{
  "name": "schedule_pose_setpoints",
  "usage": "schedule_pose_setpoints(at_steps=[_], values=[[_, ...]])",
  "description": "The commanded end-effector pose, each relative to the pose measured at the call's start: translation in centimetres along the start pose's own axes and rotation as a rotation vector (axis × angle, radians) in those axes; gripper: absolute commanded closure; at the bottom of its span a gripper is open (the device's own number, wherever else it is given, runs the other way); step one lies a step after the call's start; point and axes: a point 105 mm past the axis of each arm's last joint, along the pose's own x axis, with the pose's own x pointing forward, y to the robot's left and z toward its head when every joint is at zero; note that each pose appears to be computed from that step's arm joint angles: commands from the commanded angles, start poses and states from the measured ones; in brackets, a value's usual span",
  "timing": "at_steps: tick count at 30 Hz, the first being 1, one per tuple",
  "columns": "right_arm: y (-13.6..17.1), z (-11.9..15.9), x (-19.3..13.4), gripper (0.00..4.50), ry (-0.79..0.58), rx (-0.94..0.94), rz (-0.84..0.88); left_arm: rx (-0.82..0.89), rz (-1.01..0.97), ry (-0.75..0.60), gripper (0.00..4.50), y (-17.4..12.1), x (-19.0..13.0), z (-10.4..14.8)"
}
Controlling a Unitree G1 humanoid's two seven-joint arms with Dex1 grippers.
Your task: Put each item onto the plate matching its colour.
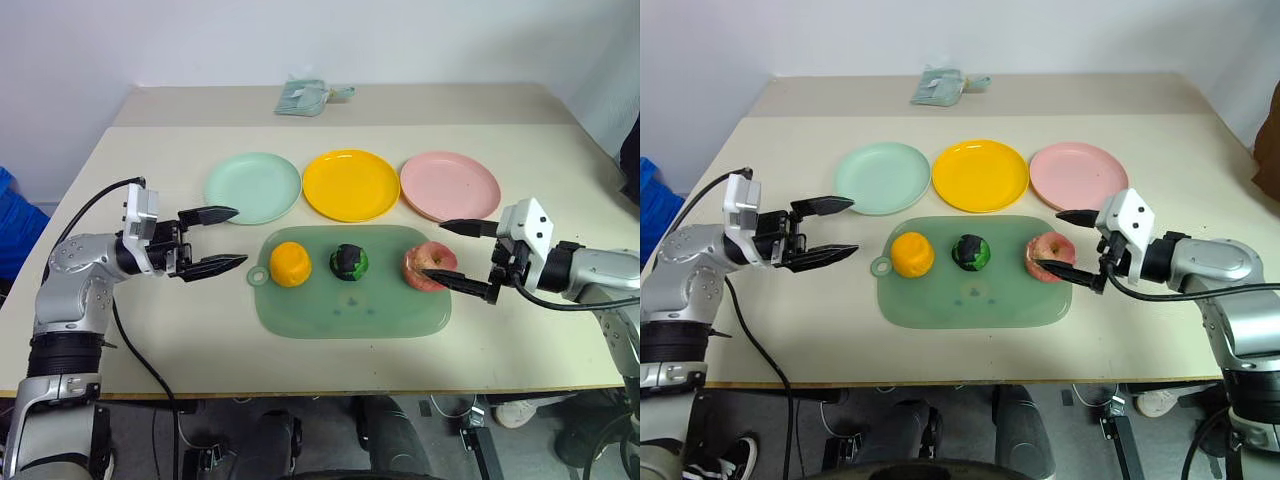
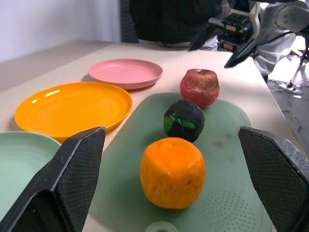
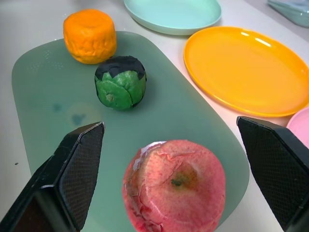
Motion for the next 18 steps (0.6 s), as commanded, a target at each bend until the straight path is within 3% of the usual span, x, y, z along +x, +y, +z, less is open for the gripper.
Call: schedule_pose_setpoints(at_steps=[1, 18], values=[[-0.5, 2.4, -0.3, 0.03, -0.042, -0.067, -0.011, 0.041, 0.012, -0.014, 0.00, 0.2, -0.2, 0.6], [1.0, 4.4, 2.8, 0.03, -0.111, -0.091, 0.050, 0.057, 0.062, 0.024, 0.00, 1.1, -3.0, 1.4]])
